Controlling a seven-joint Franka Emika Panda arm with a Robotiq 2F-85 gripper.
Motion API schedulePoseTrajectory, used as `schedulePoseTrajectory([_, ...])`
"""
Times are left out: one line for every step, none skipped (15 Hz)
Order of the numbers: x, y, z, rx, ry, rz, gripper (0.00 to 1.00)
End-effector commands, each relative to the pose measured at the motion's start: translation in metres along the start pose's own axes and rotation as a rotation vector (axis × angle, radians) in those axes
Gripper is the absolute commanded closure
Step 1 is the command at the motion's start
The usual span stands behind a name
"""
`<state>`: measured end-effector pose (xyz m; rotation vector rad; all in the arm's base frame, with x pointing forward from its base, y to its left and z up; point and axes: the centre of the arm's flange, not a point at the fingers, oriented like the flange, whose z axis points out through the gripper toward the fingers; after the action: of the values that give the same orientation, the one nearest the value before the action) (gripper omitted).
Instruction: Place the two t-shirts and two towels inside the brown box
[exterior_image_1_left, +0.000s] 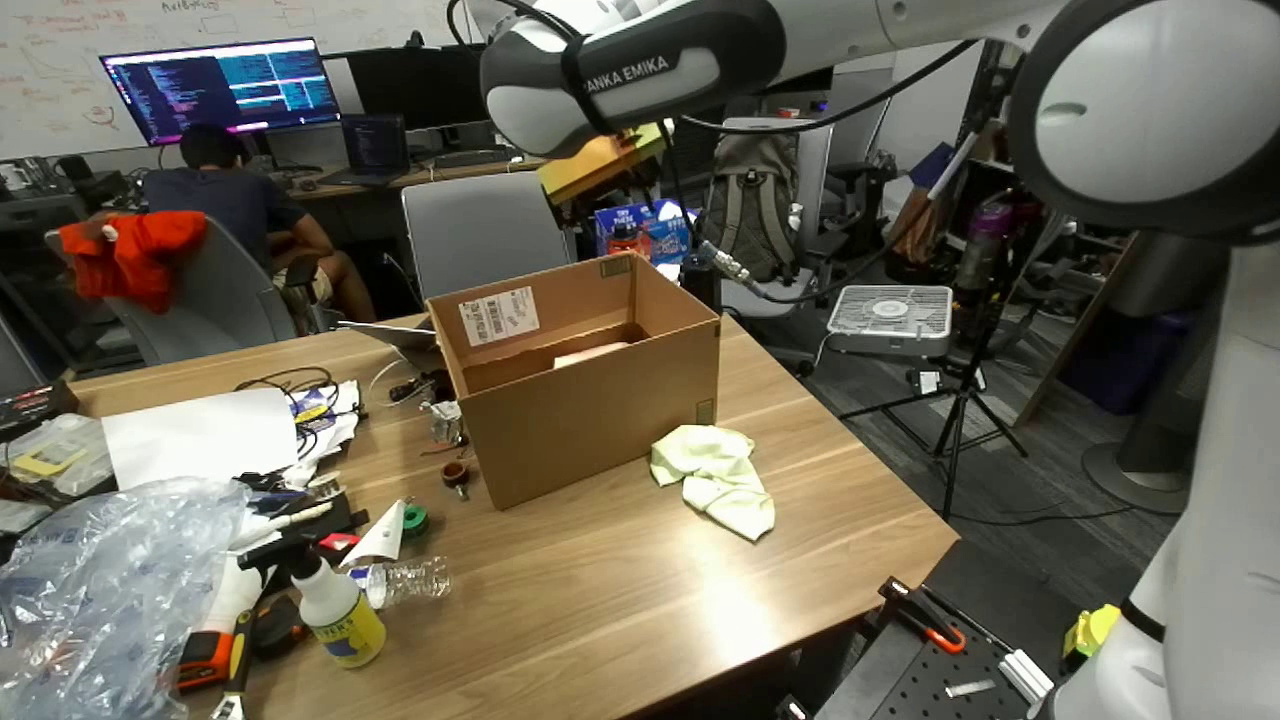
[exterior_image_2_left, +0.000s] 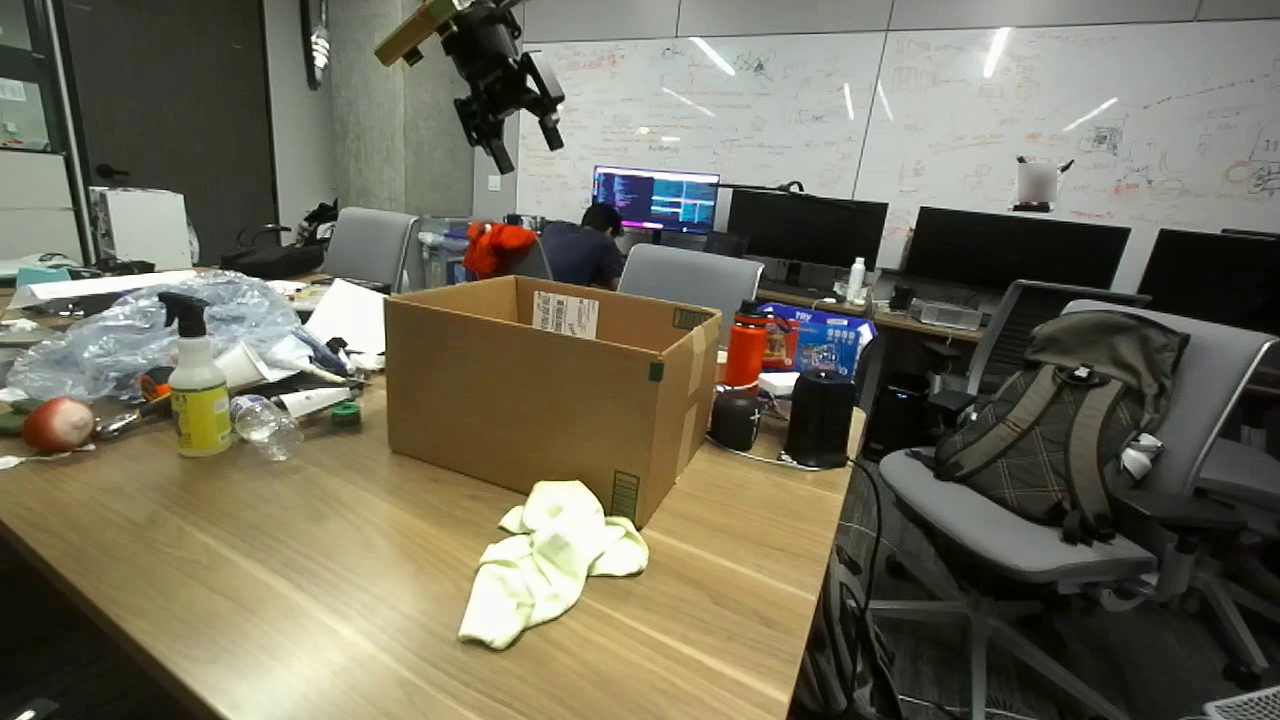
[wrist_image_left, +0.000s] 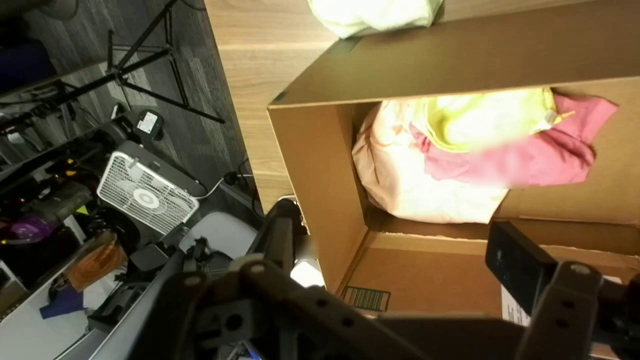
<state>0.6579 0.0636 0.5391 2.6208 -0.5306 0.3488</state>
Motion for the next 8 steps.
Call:
schedulePoseTrajectory([-0.053, 0.024, 0.003, 0.015, -0.062, 0.032, 0.0])
schedulePoseTrajectory([-0.06, 0.027, 0.006, 0.024, -0.085, 0.038, 0.0])
schedulePoseTrajectory([-0.069, 0.029, 0.013, 0.034, -0.109, 0.042, 0.0])
schedulePoseTrajectory([-0.077, 0.03, 0.02, 0.043, -0.137, 0.047, 0.0])
schedulePoseTrajectory([-0.085, 0.032, 0.028, 0.062, -0.176, 0.054, 0.0])
schedulePoseTrajectory([-0.092, 0.033, 0.038, 0.075, -0.208, 0.063, 0.0])
schedulePoseTrajectory([-0.1, 0.033, 0.05, 0.082, -0.24, 0.072, 0.0])
schedulePoseTrajectory([-0.107, 0.035, 0.061, 0.097, -0.281, 0.08, 0.0])
